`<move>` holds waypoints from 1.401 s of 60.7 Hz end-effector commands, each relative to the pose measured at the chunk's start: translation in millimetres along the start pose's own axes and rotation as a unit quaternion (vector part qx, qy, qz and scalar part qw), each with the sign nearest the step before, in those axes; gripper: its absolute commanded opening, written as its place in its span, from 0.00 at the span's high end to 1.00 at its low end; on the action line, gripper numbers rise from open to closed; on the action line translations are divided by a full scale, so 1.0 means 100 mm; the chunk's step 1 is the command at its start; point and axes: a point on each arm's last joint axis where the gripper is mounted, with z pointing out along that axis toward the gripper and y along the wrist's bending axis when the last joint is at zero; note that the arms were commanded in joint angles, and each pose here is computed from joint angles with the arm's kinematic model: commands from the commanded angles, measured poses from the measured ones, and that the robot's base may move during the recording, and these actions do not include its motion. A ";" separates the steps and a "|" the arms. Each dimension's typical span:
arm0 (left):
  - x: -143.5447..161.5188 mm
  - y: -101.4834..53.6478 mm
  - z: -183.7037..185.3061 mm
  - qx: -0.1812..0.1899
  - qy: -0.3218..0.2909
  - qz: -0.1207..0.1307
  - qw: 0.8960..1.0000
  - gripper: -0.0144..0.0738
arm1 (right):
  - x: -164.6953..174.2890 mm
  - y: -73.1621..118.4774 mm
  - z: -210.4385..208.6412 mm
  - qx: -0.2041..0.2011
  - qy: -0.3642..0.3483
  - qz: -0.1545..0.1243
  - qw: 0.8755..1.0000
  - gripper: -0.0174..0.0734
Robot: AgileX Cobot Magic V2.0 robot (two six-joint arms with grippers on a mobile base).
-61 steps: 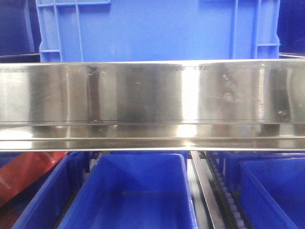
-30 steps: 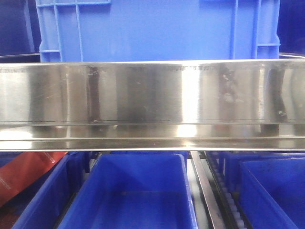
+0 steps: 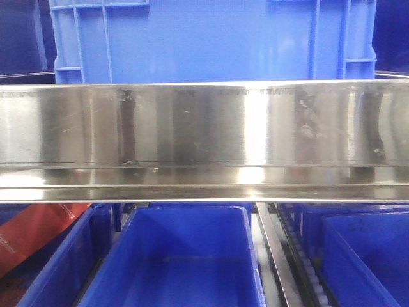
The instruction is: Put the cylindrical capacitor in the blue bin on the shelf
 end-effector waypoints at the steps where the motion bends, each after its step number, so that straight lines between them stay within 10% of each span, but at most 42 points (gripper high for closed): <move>1: 0.03 0.00 -0.01 -0.002 -0.016 -0.005 1.000 0.96 | -0.01 -0.01 -0.01 0.005 -0.013 -0.007 1.000 0.99; 28: 1.18 0.10 0.16 -0.102 -0.164 -0.037 0.980 0.96 | -0.01 -0.01 -0.01 0.005 -0.013 -0.007 1.000 0.99; 47: 1.94 0.11 0.52 -0.101 -0.207 -0.035 0.972 0.96 | -0.01 -0.01 -0.01 0.005 -0.014 -0.007 1.000 0.99; 85: 1.94 0.11 0.53 -0.100 -0.211 -0.035 0.972 0.96 | -0.02 -0.01 -0.01 0.005 -0.017 -0.007 1.000 0.99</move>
